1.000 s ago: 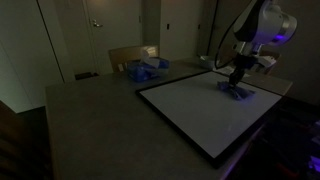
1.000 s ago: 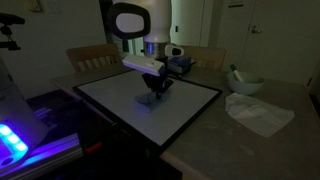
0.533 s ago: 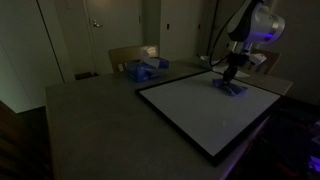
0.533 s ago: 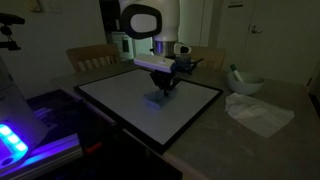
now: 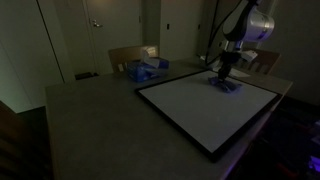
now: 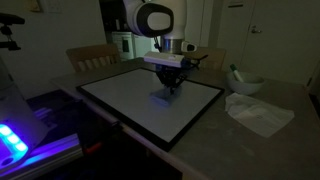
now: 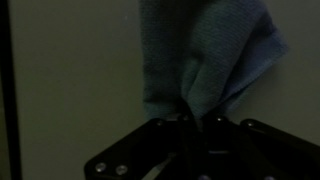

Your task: Use the towel to wipe the whiteboard

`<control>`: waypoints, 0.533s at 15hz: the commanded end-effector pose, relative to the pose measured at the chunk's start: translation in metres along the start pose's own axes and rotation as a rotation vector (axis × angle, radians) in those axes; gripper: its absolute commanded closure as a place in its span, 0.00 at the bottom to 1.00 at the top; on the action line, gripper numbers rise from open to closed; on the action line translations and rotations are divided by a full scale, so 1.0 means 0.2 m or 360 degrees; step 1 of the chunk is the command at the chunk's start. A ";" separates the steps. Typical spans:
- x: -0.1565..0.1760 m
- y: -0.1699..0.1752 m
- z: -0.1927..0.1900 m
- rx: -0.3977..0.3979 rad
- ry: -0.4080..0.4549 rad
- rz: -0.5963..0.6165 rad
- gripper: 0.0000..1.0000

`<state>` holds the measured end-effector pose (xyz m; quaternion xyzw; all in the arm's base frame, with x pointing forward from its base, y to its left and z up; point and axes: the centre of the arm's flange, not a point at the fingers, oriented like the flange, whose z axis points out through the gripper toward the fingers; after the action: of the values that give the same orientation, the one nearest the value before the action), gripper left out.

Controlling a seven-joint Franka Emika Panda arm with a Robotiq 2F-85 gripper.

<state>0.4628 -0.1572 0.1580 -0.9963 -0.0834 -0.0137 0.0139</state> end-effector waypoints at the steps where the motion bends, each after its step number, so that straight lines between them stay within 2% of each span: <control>1: 0.11 0.05 0.25 0.0007 -0.0094 -0.0027 0.97; 8: 0.23 0.09 0.23 0.0008 -0.0093 -0.0015 0.97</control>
<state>0.4904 -0.1601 0.1582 -0.9954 -0.0959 0.0018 0.0092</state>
